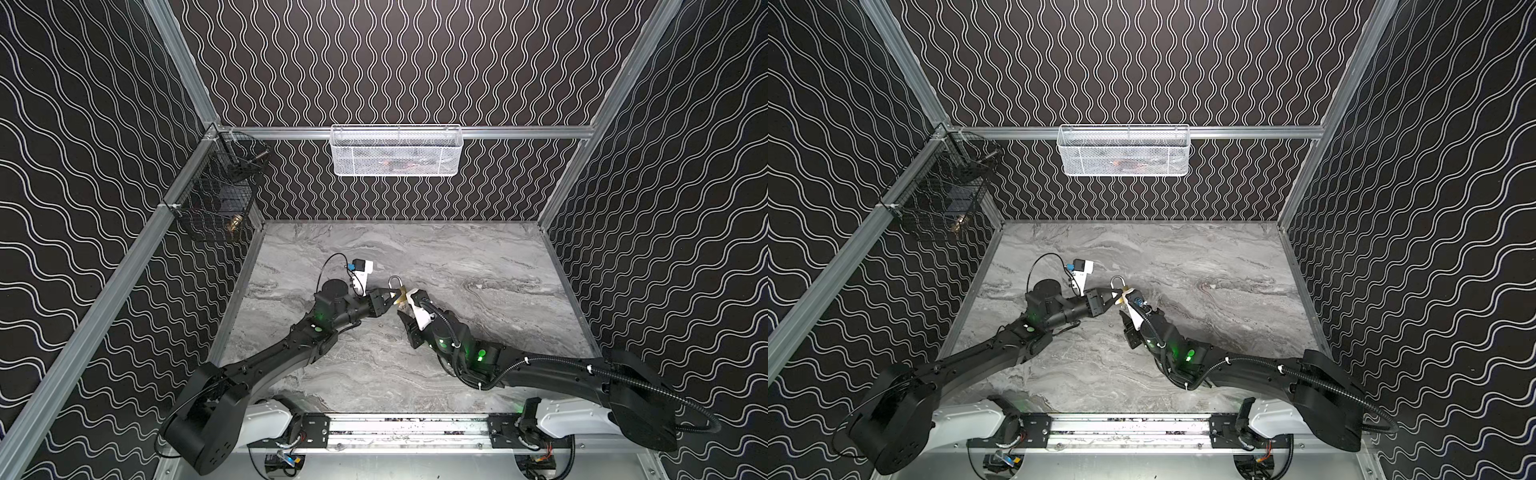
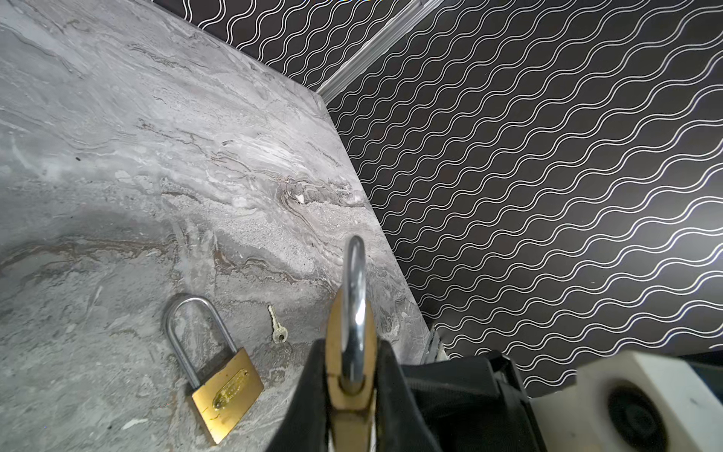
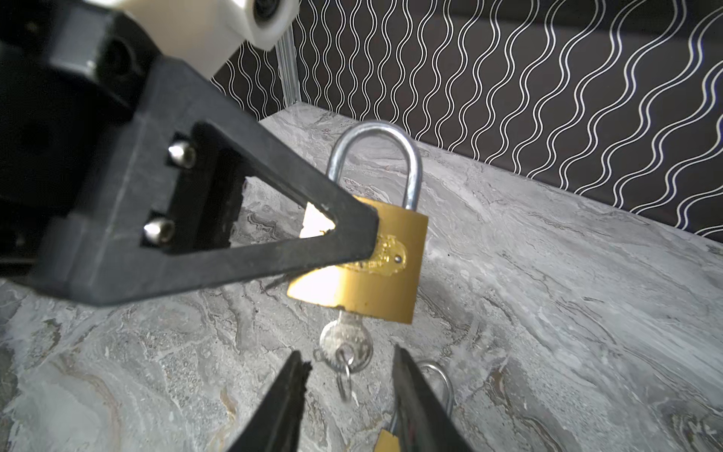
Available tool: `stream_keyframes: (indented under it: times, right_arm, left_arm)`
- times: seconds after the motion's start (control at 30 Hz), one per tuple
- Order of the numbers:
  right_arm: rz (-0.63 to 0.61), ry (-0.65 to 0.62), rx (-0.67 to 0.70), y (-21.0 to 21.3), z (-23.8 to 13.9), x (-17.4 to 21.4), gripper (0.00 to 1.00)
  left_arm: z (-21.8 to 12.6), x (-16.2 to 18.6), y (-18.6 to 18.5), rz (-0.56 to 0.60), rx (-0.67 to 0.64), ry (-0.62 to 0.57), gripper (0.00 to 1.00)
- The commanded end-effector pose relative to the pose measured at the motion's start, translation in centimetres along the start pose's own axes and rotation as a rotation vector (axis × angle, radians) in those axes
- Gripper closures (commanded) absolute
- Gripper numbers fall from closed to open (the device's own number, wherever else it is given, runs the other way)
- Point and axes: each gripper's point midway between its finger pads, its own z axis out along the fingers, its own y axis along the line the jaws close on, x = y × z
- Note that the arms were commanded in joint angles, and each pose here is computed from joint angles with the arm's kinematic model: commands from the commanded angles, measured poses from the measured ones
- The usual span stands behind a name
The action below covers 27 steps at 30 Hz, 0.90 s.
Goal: Unlock with the key
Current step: 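Release the padlock body with the right gripper and close it on the key head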
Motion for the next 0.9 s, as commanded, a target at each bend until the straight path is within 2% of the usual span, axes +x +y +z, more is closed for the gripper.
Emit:
stream_keyframes:
  times: [0.0, 0.23, 0.5, 0.63, 0.73, 0.87]
  right_arm:
    - [0.004, -0.039, 0.005, 0.2, 0.3, -1.3, 0.69]
    - [-0.011, -0.028, 0.009, 0.4, 0.9, -1.4, 0.79]
    - [-0.012, -0.023, 0.025, 0.2, 1.2, -1.1, 0.71]
    - [-0.018, -0.022, 0.027, 0.3, 1.3, -1.2, 0.73]
    - [-0.018, -0.026, 0.026, 0.3, 1.3, -1.3, 0.80]
    - [-0.015, -0.034, 0.021, 0.4, 1.2, -1.6, 0.86]
  left_arm:
    - [-0.2, -1.1, -1.8, 0.024, 0.063, -0.033, 1.00]
    - [-0.2, -1.1, -1.7, 0.010, 0.069, -0.039, 1.00]
    - [-0.3, -1.1, -1.9, 0.011, 0.071, -0.039, 1.00]
    - [-0.4, -1.1, -2.0, 0.009, 0.076, -0.042, 1.00]
    - [-0.5, -1.1, -2.0, 0.010, 0.073, -0.040, 1.00]
    - [-0.5, -1.0, -1.7, 0.010, 0.065, -0.039, 1.00]
